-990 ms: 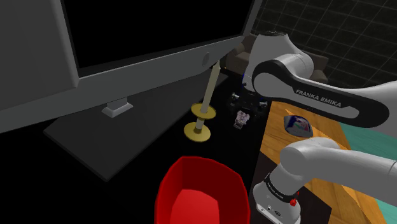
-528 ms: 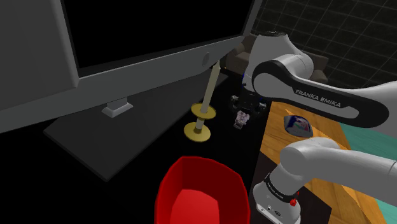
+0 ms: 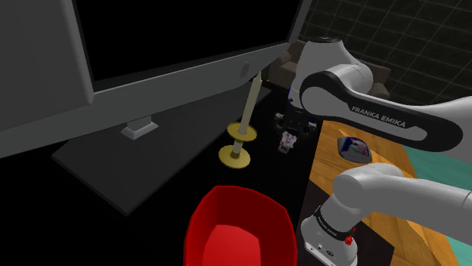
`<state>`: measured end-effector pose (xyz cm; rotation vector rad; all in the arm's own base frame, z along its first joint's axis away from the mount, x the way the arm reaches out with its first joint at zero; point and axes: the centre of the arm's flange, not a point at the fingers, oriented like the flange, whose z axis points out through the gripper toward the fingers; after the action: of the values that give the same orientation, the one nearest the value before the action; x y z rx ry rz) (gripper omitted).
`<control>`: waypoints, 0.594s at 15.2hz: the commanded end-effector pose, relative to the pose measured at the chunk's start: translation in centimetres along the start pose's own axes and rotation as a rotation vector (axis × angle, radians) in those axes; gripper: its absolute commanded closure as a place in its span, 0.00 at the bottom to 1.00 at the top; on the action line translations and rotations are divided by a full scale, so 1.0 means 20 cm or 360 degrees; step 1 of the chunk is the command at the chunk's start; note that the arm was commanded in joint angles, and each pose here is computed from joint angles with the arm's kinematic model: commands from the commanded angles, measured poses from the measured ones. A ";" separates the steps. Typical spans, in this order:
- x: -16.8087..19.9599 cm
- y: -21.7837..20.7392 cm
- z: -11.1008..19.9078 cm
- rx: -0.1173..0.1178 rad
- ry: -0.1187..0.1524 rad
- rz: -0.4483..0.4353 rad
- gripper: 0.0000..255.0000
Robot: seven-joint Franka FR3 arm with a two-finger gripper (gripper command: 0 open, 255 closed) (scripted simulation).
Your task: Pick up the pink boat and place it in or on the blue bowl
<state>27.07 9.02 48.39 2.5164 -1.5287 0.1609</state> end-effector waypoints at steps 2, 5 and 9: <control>0.01 0.01 -0.05 -0.0003 -0.0003 0.0001 1.00; 0.03 0.01 -0.12 -0.0003 -0.0003 0.0001 1.00; 0.05 0.03 -0.23 -0.0003 -0.0003 0.0001 1.00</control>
<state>27.02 8.92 52.41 2.5158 -1.5290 0.1576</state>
